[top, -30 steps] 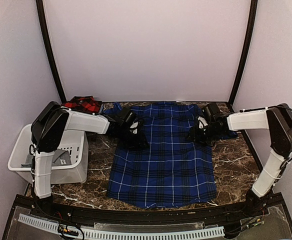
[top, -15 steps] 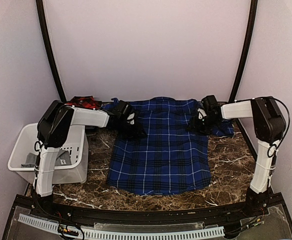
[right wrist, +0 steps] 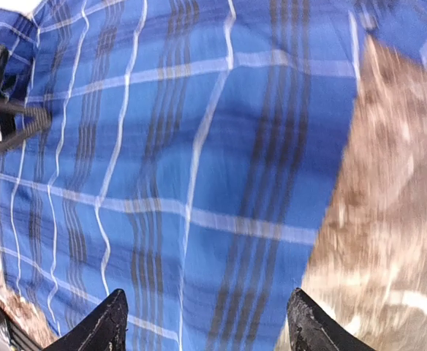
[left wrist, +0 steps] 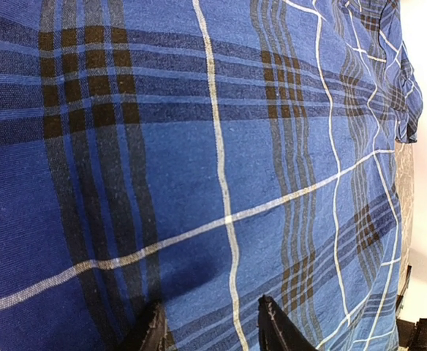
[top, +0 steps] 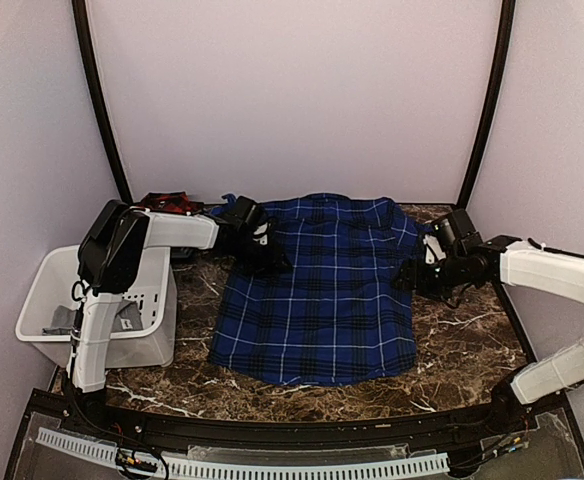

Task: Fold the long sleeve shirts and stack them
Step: Smooth out the flattened shirt at the center of the board.

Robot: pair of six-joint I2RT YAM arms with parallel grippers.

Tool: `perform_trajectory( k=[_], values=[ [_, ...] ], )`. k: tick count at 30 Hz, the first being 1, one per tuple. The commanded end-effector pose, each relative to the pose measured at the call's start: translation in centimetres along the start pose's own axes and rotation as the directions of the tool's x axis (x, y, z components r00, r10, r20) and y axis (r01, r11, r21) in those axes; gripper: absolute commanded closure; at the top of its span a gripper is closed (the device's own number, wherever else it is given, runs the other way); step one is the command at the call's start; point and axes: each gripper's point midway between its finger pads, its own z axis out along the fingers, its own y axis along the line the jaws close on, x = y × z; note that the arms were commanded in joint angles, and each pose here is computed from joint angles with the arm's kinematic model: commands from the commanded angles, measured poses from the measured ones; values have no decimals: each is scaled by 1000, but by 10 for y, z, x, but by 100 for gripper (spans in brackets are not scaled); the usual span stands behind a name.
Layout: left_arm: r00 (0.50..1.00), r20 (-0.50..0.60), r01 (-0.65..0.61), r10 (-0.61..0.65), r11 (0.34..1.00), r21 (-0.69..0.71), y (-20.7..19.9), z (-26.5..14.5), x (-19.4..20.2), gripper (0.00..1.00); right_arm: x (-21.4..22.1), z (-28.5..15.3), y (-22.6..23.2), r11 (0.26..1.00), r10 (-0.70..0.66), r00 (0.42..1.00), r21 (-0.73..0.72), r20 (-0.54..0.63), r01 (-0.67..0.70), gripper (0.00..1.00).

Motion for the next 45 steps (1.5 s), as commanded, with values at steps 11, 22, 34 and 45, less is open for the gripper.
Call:
perform_trajectory(
  k=[11,22,34,45],
  values=[
    [999,-37,-10,11,999,40,-13,-8,0,58,134,-41,-15,987,158,977,37,-146,-154,34],
    [999,-40,-12,13,1000,28,-12,-9,0,58,160,-31,9,987,158,970,-8,-186,-163,53],
    [999,-42,-24,25,1000,13,-9,-9,1,58,102,-55,54,999,20,991,31,-134,-16,100],
    [998,-54,-41,42,999,13,-8,-11,2,58,121,-74,19,976,-11,967,209,-253,66,93]
  ],
)
